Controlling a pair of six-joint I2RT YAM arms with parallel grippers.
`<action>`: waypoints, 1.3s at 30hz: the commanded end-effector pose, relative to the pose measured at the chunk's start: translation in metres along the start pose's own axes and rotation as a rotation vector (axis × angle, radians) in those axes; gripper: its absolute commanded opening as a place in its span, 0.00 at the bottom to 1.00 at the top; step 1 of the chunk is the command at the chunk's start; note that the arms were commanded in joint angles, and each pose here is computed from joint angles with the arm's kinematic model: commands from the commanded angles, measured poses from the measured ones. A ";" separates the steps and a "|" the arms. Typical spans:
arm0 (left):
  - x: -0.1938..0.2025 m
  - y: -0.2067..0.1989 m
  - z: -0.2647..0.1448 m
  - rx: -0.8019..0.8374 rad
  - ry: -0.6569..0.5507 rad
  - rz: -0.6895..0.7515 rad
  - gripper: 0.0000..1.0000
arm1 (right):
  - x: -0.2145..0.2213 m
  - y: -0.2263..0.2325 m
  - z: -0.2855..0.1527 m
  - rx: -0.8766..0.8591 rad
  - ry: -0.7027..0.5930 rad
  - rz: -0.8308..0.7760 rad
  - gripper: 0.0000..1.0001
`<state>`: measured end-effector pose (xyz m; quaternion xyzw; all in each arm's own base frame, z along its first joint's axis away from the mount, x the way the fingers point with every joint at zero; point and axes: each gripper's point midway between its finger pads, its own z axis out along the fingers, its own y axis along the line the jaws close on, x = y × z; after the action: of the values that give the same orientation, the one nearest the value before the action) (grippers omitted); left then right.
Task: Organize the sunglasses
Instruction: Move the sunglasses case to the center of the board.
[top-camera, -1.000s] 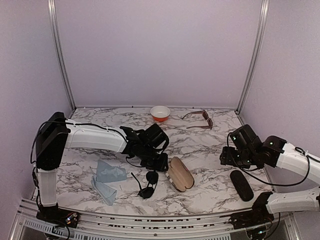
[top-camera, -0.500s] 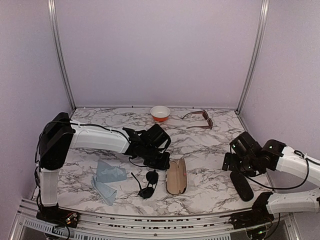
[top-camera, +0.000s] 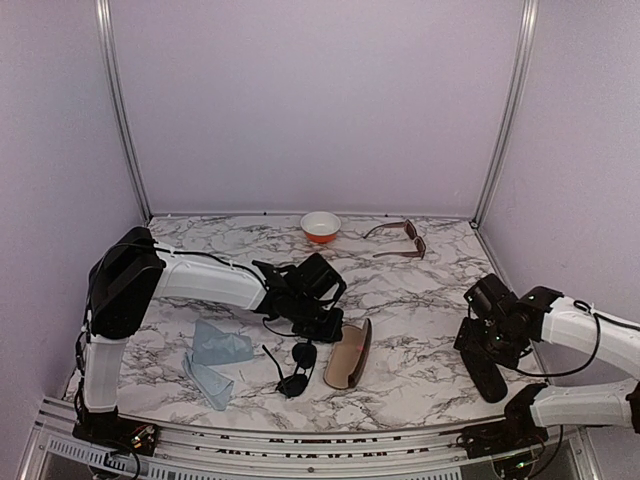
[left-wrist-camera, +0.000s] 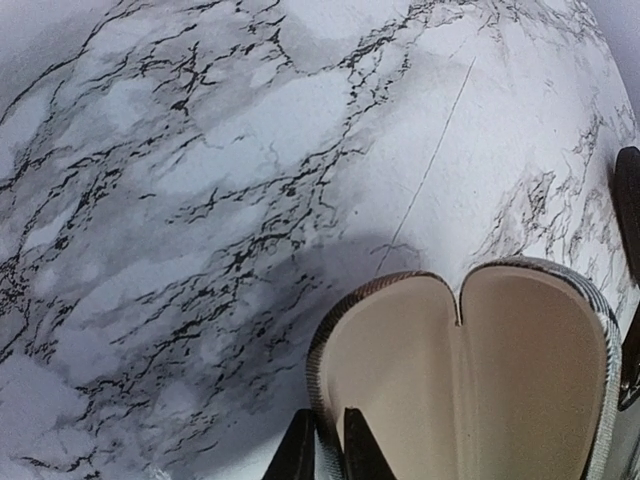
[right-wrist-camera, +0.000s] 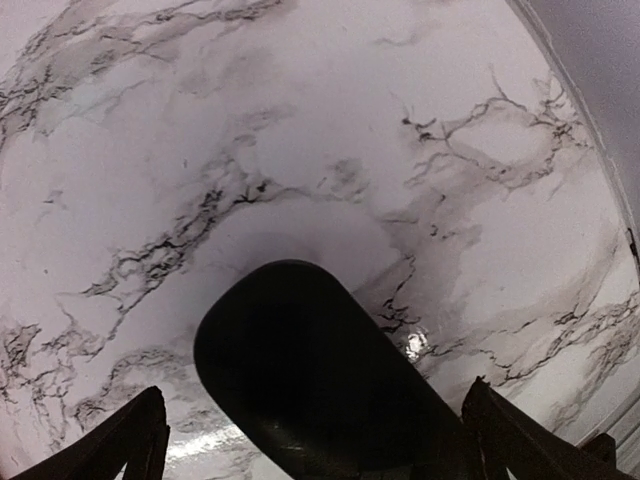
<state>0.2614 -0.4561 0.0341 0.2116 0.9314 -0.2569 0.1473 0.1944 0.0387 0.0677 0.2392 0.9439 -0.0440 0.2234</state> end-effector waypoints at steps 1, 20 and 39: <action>-0.005 0.002 -0.001 0.013 -0.020 0.001 0.10 | 0.006 -0.007 0.014 -0.006 0.046 0.053 1.00; -0.022 0.043 -0.022 -0.012 -0.128 -0.163 0.03 | -0.001 0.074 0.027 -0.303 0.108 -0.093 0.58; -0.009 0.111 -0.075 -0.098 -0.283 -0.391 0.02 | 0.019 0.346 0.033 -0.739 0.189 -0.839 0.60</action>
<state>0.2982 -0.3398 0.0275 0.0223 0.9515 -0.2360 0.1960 0.3639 0.2940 0.0377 -0.1257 0.9586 0.1698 0.1909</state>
